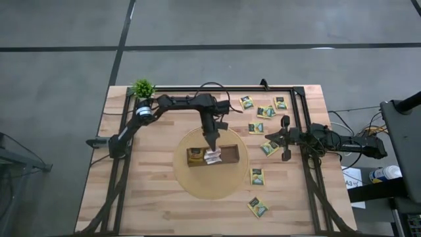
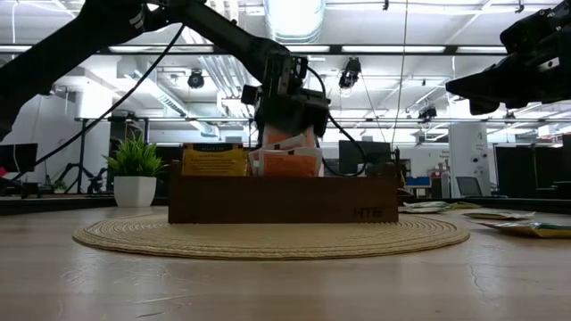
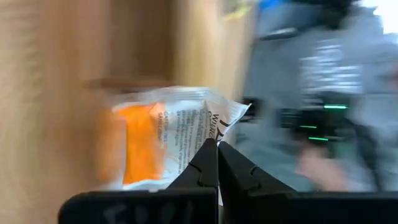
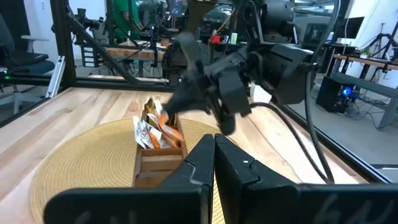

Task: Pick & Place Tea
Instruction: Put the orange tea sachet into the mid section of the wooden organizer

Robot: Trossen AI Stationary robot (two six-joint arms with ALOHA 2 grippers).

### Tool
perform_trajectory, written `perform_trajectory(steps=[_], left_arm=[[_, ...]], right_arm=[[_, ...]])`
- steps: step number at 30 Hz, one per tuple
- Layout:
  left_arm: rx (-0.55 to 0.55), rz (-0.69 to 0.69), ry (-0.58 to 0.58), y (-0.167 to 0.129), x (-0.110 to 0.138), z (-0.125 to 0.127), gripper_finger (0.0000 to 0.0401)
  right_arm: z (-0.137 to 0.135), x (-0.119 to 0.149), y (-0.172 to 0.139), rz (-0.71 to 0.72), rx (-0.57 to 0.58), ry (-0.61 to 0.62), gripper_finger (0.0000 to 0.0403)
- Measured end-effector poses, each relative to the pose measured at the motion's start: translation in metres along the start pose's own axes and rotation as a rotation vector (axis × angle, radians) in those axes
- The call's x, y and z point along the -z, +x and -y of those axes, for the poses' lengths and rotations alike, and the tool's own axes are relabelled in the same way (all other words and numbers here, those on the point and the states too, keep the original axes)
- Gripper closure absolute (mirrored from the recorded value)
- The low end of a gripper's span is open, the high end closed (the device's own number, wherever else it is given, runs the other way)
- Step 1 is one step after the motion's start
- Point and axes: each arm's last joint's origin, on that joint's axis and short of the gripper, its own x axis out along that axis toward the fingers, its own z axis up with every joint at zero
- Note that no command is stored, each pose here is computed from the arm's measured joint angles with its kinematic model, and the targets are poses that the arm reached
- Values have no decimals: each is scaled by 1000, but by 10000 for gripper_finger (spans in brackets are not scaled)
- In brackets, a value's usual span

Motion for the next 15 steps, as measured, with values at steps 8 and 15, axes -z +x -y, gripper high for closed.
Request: perform_trajectory(steps=[8, 15], left_arm=[[220, 44, 35, -12, -8, 24, 401], [224, 45, 14, -18, -8, 30, 401]], right_arm=[[0, 0, 0, 0, 0, 0, 394], [0, 0, 0, 0, 0, 0, 394]])
